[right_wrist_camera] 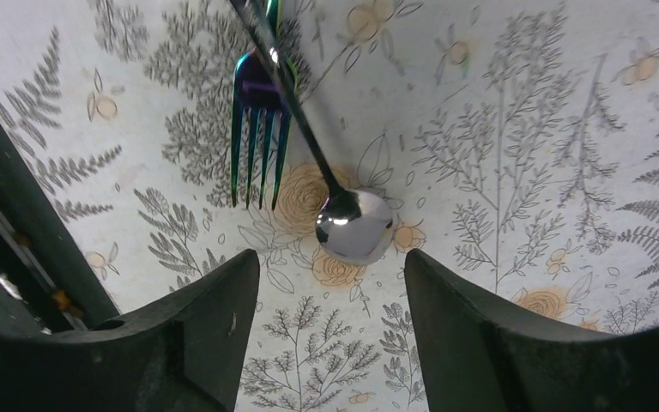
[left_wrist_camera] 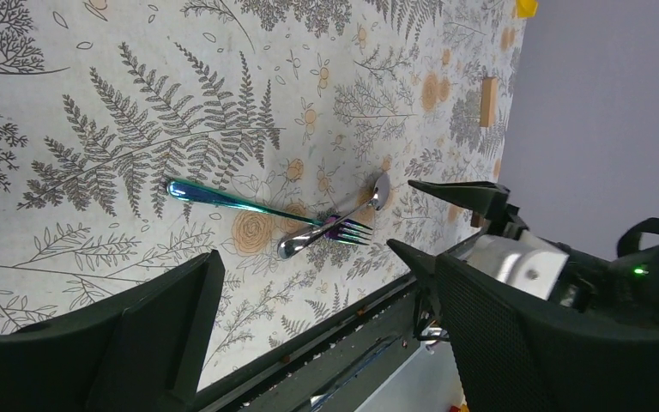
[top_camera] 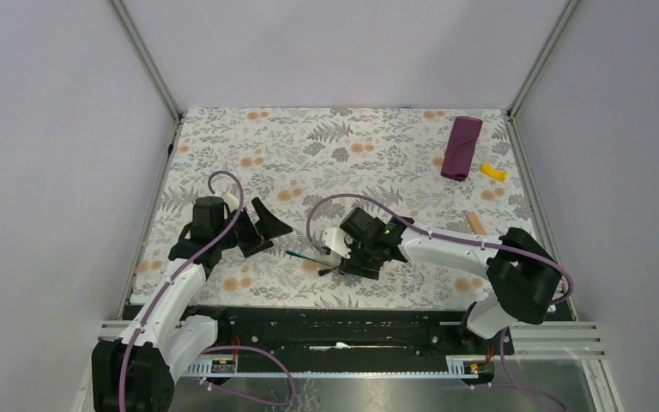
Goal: Fold the napkin into a case and place the utensils inside
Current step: Pick up the spoon from the center of the board.
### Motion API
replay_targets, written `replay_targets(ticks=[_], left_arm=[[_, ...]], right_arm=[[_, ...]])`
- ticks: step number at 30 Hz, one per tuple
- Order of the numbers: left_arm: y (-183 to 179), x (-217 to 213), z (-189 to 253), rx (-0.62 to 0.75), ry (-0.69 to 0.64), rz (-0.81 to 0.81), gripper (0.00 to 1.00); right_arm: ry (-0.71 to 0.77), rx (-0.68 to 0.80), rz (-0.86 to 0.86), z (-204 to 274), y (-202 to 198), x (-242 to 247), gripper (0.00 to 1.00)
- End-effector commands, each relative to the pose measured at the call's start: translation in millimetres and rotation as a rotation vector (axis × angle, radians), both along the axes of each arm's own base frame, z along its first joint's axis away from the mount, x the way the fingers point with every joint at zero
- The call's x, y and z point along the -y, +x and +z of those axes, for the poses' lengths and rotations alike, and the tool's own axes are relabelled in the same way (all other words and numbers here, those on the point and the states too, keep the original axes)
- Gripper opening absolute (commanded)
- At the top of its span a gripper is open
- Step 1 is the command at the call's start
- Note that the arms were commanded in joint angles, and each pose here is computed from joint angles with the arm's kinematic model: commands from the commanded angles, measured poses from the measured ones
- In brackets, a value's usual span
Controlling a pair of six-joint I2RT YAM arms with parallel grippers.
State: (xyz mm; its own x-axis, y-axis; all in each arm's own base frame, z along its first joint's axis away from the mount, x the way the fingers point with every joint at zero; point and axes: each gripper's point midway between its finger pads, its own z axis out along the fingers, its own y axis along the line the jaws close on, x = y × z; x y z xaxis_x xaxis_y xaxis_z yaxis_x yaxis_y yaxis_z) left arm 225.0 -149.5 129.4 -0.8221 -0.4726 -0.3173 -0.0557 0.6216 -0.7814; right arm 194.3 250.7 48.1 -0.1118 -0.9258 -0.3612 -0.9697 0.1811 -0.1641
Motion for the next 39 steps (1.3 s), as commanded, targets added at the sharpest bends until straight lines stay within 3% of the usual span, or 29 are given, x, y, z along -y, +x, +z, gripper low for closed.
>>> replay_targets(ticks=[1,11,17,24,39], left_arm=[[8,4,12,0.058,-0.023,-0.02,0.99],[9,4,12,0.071,-0.021,-0.023,0.99],[9,3,11,0.072,-0.01,-0.031,0.99],[9,2,10,0.076,0.002,-0.031,0.99],[11,2,11,0.083,0.006,-0.035,0.99]], right_arm=[[-0.037,0.065,0.136,-4,4,9,0.72],[-0.059,0.07,0.163,-28,10,4,0.77],[-0.09,0.125,0.148,-38,26,4,0.73],[-0.064,0.111,0.093,-42,35,8,0.47],[0.011,0.038,0.019,-42,41,8,0.26]])
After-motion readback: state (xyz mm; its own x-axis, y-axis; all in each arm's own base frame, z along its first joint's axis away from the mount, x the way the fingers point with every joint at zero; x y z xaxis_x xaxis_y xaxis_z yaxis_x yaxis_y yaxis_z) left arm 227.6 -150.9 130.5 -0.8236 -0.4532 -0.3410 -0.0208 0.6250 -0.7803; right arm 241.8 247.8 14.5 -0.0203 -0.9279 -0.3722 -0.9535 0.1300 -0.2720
